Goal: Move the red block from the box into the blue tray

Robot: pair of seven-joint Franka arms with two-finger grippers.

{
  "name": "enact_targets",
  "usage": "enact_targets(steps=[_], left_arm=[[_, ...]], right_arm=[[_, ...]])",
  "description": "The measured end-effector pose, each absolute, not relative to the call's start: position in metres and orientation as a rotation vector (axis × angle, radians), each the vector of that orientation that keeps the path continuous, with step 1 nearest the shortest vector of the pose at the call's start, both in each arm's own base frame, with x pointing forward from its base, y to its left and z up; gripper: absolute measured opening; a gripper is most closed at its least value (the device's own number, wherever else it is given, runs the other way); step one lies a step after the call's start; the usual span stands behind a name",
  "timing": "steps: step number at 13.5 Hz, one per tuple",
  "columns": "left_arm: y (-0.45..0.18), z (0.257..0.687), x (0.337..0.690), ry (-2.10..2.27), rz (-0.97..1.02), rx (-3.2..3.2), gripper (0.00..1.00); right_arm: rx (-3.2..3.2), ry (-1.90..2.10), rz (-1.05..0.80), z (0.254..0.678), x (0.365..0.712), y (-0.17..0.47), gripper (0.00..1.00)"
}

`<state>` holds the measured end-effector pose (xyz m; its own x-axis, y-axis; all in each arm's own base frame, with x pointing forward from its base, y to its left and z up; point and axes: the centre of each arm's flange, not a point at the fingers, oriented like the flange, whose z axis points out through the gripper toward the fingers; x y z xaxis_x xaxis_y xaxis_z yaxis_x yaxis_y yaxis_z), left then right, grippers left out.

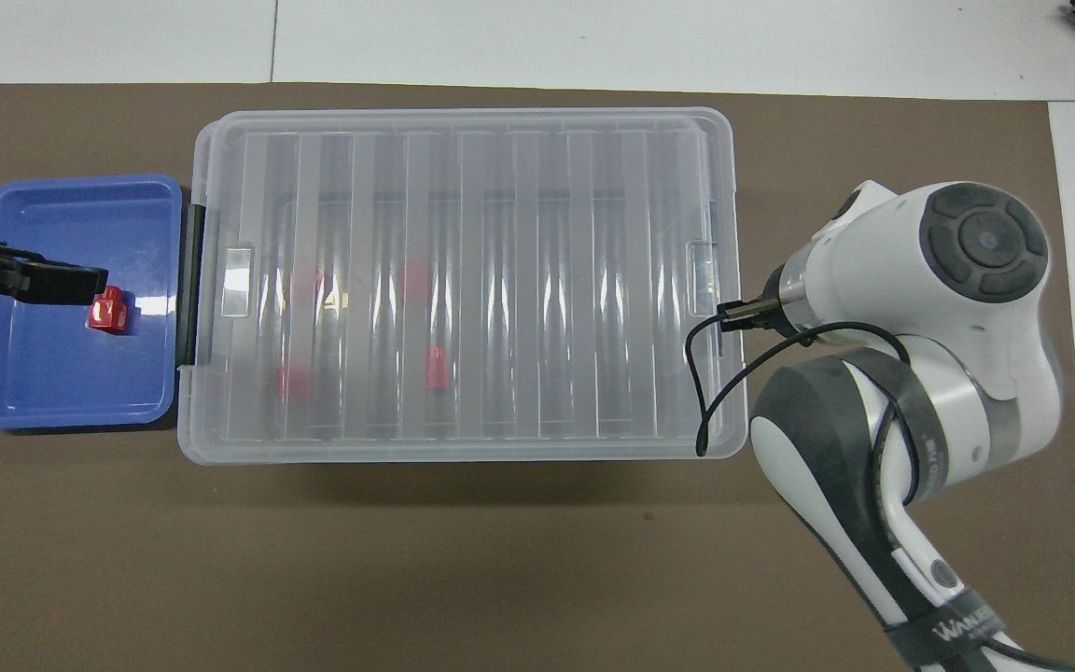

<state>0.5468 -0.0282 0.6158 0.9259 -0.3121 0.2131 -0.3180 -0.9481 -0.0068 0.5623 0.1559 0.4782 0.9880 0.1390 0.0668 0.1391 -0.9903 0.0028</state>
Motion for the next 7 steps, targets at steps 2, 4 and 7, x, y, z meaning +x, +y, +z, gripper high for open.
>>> enact_targets(steps=[2, 4, 7], left_arm=[[-0.027, 0.629, 0.541, -0.509, 0.263, 3.071, 1.0], [-0.027, 0.625, 0.536, -0.528, 0.179, 3.094, 1.0], [-0.028, 0.623, 0.536, -0.535, 0.164, 3.097, 1.0]], right_arm=[[-3.144, -0.157, -0.077, 0.491, 0.558, 0.132, 0.01], [-3.154, -0.084, -0.072, 0.509, 0.553, 0.105, 0.21], [-3.161, 0.031, -0.105, 0.54, 0.544, 0.065, 0.56]])
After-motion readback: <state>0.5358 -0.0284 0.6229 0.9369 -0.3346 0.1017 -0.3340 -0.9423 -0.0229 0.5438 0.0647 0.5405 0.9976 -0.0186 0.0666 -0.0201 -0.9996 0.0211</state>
